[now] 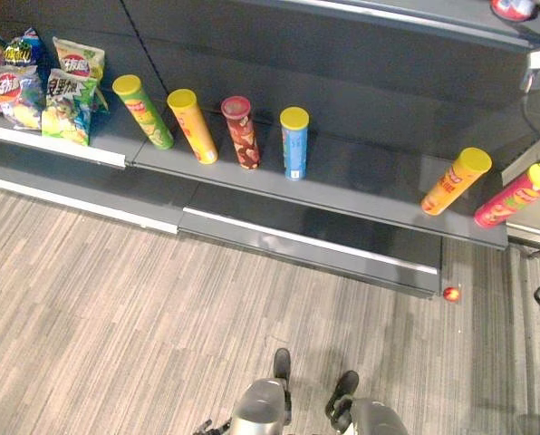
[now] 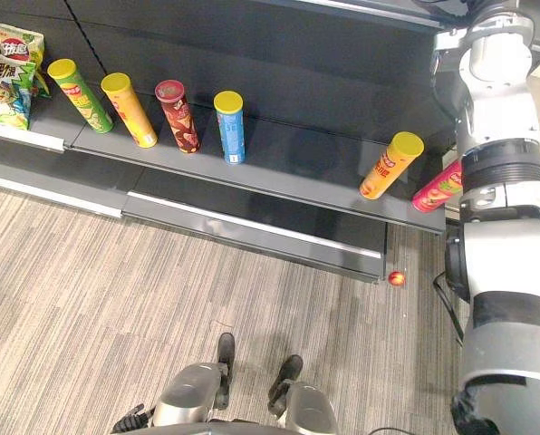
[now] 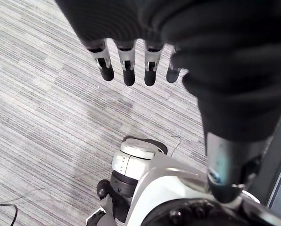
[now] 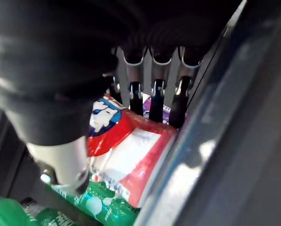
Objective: Put the gum and the chips on the shelf.
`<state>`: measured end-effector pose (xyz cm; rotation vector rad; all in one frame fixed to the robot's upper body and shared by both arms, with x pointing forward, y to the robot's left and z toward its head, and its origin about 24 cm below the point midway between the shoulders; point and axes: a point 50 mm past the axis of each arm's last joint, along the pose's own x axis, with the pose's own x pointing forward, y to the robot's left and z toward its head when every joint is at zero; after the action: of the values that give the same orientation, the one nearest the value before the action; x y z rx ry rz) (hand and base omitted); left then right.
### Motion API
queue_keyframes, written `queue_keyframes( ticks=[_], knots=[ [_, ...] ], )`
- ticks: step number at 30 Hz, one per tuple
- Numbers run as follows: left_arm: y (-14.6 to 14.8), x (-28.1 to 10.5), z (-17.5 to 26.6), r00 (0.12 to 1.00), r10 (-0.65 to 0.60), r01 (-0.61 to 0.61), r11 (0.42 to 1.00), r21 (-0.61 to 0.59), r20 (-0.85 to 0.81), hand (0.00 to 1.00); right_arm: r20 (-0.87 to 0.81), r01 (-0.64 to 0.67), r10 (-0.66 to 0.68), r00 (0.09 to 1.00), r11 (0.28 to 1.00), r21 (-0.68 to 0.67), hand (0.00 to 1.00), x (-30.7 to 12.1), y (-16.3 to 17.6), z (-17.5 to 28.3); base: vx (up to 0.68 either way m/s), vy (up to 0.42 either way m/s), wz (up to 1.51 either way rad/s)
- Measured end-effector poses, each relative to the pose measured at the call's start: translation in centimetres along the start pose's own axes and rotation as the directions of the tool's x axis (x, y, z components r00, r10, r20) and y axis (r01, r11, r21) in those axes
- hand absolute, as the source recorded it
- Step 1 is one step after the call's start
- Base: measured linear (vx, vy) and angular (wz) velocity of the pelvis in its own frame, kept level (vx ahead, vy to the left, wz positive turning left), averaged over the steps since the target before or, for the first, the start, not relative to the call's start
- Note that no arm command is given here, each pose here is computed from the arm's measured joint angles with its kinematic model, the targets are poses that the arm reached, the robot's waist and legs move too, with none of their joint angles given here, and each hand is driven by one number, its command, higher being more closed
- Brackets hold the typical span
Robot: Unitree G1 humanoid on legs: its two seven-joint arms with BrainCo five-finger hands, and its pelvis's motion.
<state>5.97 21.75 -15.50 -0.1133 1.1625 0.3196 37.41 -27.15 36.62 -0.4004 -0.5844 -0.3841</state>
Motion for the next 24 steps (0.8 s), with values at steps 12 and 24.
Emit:
queue_keyframes(
  ticks=[12, 24],
  knots=[
    [0.0, 0.0, -0.01, 1.0, -0.001, 0.001, 1.0, 0.0, 0.0, 0.0, 0.003, -0.003, 0.003, 1.0, 1.0, -0.011, 0.0, -0.03, 0.03, -0.05, 0.0, 0.0, 0.0],
    [0.01, -0.01, -0.05, 1.0, 0.001, -0.001, 1.0, 0.004, -0.001, 0.0, 0.017, 0.03, -0.029, 0.999, 0.999, -0.014, 0.0, -0.45, -0.03, -0.71, 0.0, -0.002, -0.04]
  ],
)
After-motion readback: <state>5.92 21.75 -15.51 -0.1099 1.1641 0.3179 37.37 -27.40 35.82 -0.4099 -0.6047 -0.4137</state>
